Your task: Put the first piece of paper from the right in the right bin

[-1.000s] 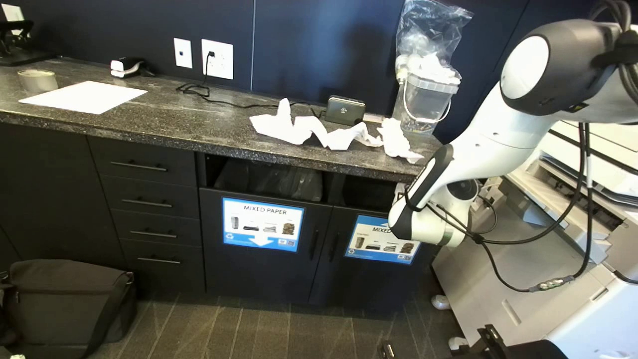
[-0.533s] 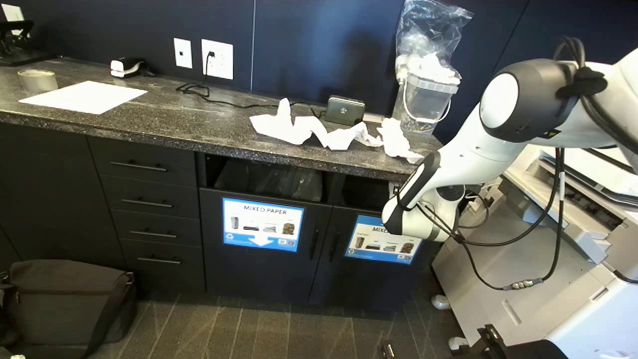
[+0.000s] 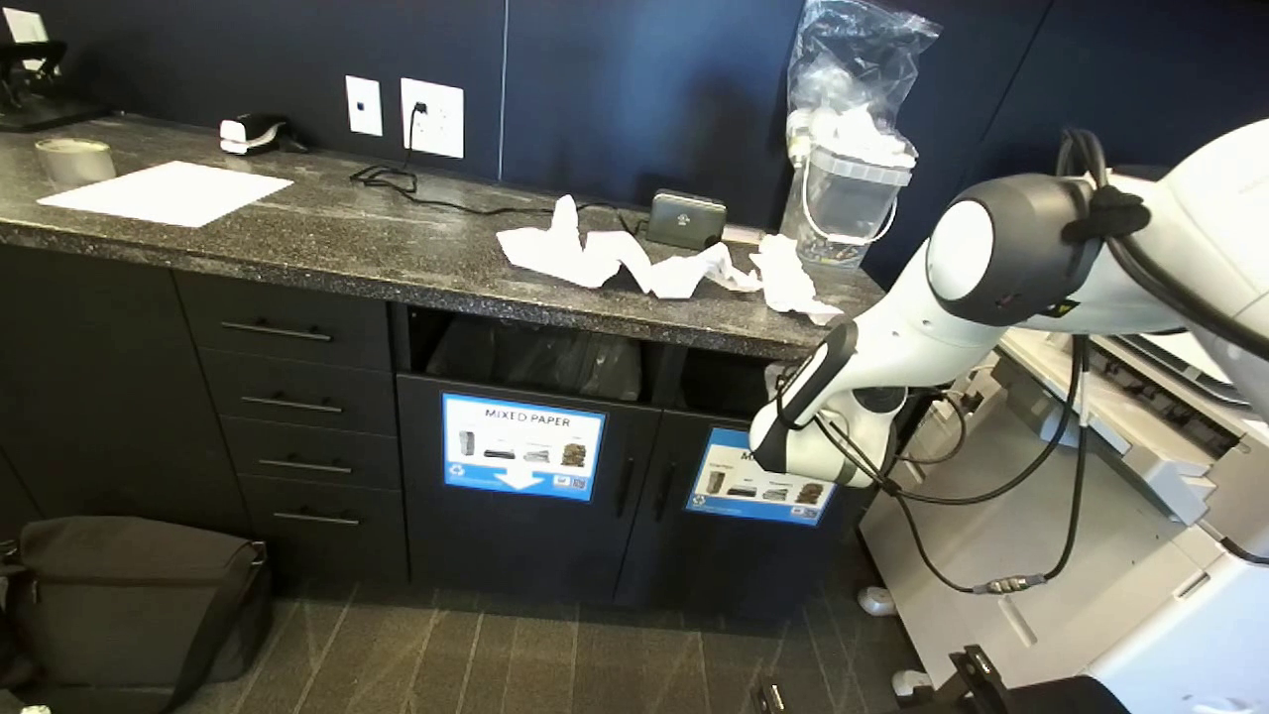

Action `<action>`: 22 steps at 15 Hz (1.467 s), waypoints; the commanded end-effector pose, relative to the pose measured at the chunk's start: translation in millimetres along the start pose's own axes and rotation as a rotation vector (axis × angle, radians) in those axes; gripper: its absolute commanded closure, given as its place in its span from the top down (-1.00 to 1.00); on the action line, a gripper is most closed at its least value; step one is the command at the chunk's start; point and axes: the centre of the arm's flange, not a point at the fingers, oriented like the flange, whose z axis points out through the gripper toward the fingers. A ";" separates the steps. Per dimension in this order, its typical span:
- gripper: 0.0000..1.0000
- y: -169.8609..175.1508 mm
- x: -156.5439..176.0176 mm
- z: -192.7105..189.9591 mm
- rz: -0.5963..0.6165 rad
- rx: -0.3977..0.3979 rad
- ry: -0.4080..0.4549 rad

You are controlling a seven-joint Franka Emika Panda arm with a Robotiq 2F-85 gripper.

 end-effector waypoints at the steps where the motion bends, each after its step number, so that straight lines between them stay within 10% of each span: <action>1: -0.76 -4.4 5.1 25.5 0.023 -0.008 0.053; 12: -0.78 -7.0 2.1 38.0 0.033 0.002 0.065; 13: -0.28 -7.2 1.7 36.7 0.027 -0.003 0.061; 22: 0.93 -9.6 -4.5 28.0 0.028 -0.003 0.062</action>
